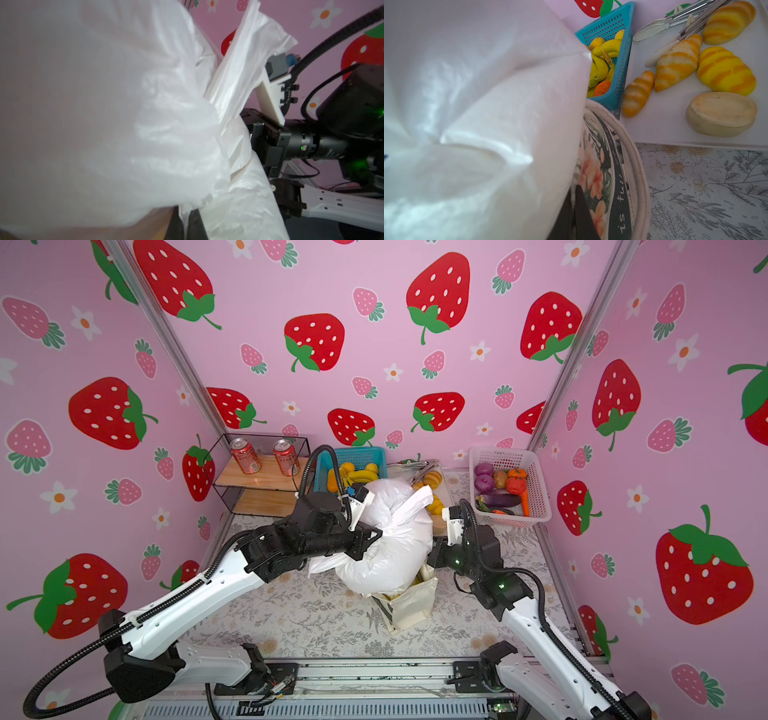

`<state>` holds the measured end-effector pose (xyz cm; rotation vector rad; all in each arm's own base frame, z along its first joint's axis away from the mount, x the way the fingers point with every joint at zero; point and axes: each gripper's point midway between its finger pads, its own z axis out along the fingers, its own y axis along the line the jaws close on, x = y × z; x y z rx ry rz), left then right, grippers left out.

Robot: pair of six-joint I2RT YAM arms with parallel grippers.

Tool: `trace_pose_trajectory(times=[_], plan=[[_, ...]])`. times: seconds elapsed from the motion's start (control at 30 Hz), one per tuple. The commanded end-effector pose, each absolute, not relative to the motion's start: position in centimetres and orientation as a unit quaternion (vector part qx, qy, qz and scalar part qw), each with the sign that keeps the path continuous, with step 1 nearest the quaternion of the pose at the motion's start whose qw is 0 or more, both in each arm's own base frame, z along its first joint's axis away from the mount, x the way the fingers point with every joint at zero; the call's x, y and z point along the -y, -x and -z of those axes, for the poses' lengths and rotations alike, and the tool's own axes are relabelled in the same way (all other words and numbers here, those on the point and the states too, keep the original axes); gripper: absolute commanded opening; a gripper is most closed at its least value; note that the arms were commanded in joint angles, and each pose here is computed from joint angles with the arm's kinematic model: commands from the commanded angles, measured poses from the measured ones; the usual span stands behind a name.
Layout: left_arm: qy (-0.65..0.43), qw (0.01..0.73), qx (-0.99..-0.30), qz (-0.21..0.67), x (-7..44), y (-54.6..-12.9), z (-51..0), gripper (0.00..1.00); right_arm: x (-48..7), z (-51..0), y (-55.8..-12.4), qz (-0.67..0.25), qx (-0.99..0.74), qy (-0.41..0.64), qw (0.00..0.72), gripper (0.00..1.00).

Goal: Place the mixed food into the grocery bags and tie them
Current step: 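Lift the white bag with the left gripper over the tote held open by the right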

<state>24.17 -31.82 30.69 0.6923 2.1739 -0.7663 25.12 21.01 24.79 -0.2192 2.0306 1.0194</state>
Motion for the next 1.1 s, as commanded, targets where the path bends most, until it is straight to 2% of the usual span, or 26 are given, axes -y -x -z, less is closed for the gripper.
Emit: trace_pose_trajectory(times=[0.0,0.23,0.33,0.4,0.57,0.7,0.87,1.07], plan=[[-0.325,0.269,-0.878,0.228,30.0,-22.2,-24.7,0.0,-20.8,-28.1,-26.1,-0.435,-0.768,0.071,0.465,0.0],[-0.378,0.187,-0.874,0.241,32.1,-21.0,-21.3,0.0,-21.0,-28.4,-26.5,-0.448,-0.755,0.075,0.473,0.01],[-0.386,0.187,-0.862,0.269,33.5,-20.9,-21.8,0.0,-21.2,-28.0,-26.5,-0.446,-0.757,0.083,0.469,0.01],[-0.386,0.208,-0.851,0.289,34.0,-21.0,-22.9,0.04,-21.1,-27.6,-26.6,-0.436,-0.762,0.087,0.47,0.01],[-0.375,0.298,-0.808,0.343,34.2,-21.0,-28.6,0.37,-21.0,-26.9,-26.8,-0.413,-0.773,0.104,0.47,0.01],[-0.358,0.364,-0.784,0.353,33.1,-21.3,-32.9,0.63,-21.0,-26.8,-26.8,-0.406,-0.776,0.115,0.469,0.01],[-0.345,0.436,-0.757,0.344,31.3,-21.5,-38.3,0.78,-21.0,-27.0,-26.8,-0.397,-0.777,0.125,0.473,0.01],[-0.287,0.504,-0.76,0.292,30.0,-24.9,-41.2,0.87,-21.3,-27.1,-26.5,-0.393,-0.775,0.147,0.472,0.01]])
